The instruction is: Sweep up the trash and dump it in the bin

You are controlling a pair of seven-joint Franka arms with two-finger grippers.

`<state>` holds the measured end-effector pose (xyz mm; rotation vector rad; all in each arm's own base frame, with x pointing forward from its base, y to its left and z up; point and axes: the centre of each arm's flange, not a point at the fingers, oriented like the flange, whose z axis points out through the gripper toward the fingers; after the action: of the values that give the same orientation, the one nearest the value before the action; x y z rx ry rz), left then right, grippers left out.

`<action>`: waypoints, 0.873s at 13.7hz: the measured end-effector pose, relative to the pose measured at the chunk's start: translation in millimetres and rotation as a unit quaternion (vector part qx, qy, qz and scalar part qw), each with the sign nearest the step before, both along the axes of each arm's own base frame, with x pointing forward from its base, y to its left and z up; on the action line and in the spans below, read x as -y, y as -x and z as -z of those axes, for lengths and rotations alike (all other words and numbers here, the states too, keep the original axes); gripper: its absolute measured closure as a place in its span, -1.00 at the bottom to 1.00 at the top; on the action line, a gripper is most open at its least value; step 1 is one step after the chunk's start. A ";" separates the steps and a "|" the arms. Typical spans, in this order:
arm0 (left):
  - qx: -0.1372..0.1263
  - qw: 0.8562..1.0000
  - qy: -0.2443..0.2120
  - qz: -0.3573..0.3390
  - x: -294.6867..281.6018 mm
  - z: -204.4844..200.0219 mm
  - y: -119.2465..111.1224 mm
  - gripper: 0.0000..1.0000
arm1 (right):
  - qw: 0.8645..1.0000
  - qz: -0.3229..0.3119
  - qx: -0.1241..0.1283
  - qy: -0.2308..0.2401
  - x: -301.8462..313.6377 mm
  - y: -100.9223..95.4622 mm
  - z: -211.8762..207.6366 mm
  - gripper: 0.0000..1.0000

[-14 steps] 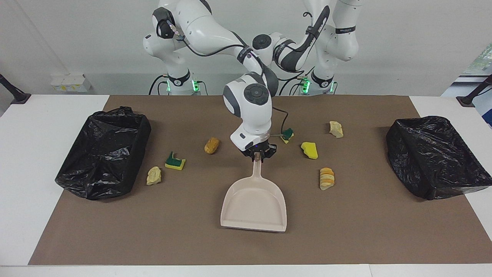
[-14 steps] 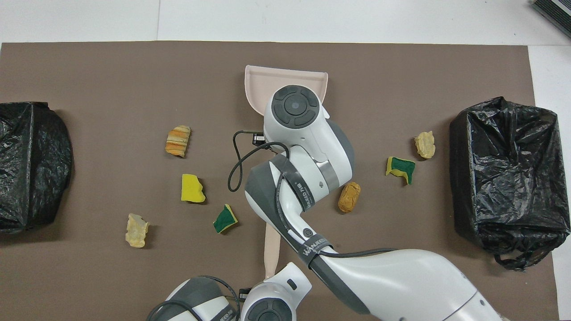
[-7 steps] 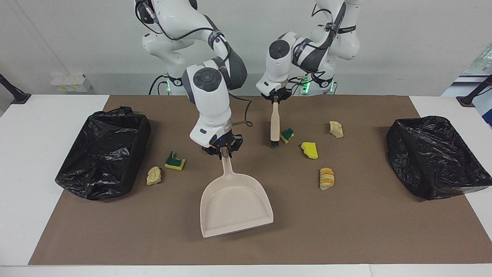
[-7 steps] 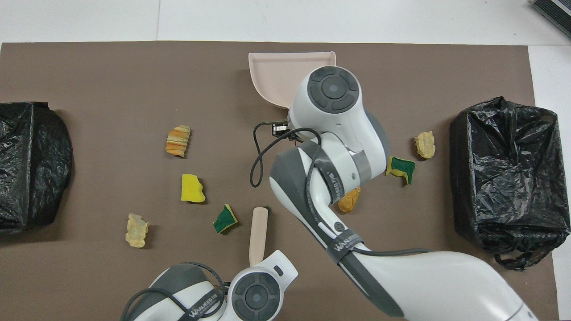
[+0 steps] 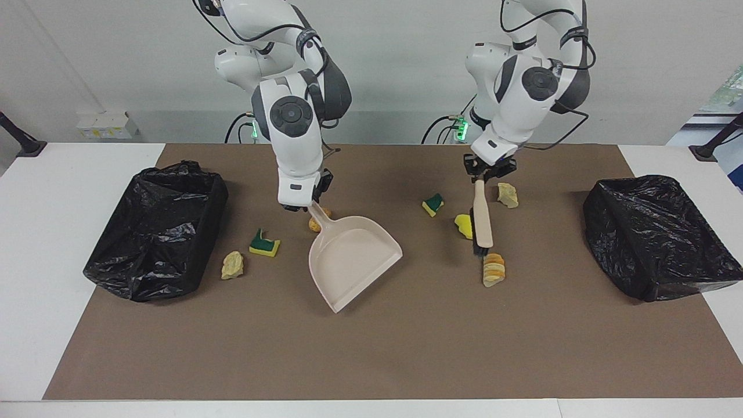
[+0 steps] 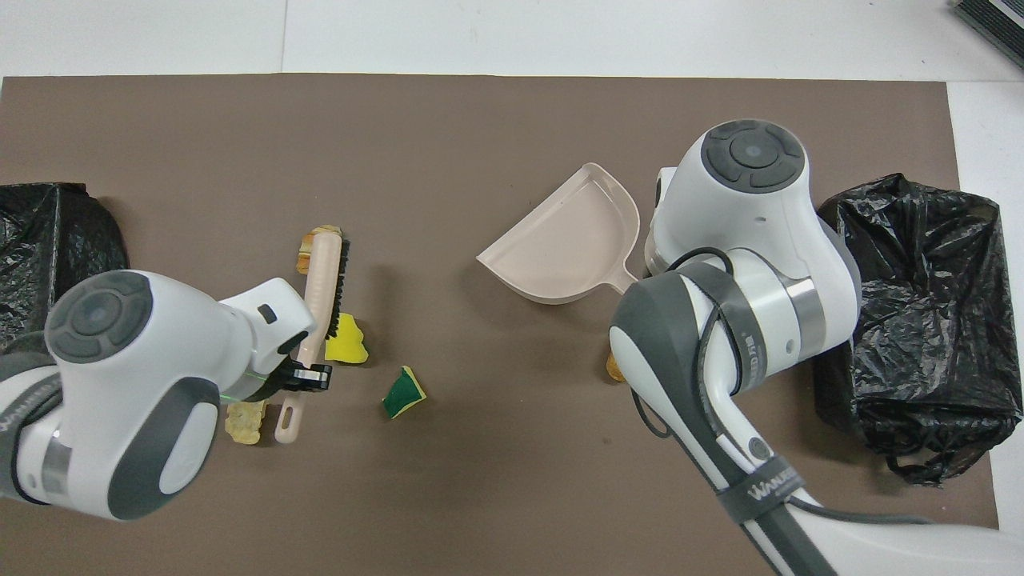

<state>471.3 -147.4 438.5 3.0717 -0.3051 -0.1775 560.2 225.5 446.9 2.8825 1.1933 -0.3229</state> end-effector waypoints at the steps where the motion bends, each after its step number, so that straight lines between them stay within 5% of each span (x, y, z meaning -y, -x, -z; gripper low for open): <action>1: 0.004 1.000 -0.004 0.009 -16.5 0.2 -12.4 0.48 | 0.999 -0.035 0.004 -0.004 -9.6 8.7 -0.2 0.34; 3: 0.011 1.000 -0.002 0.028 -43.6 7.2 -32.4 0.48 | 0.993 -0.116 0.018 -0.021 -22.0 24.5 8.1 0.34; 6: 0.031 0.997 0.004 0.068 -85.3 23.9 -55.1 0.48 | 0.977 -0.212 0.001 -0.034 -15.7 45.1 25.0 0.34; 12: 0.045 0.993 -0.002 0.110 -135.6 43.2 -103.7 0.48 | 0.954 -0.299 -0.017 -0.024 -52.9 85.6 30.3 0.34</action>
<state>575.0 -11.8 395.3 3.0494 -0.6476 -0.0486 474.6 278.4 416.6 2.3848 2.0047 -0.3269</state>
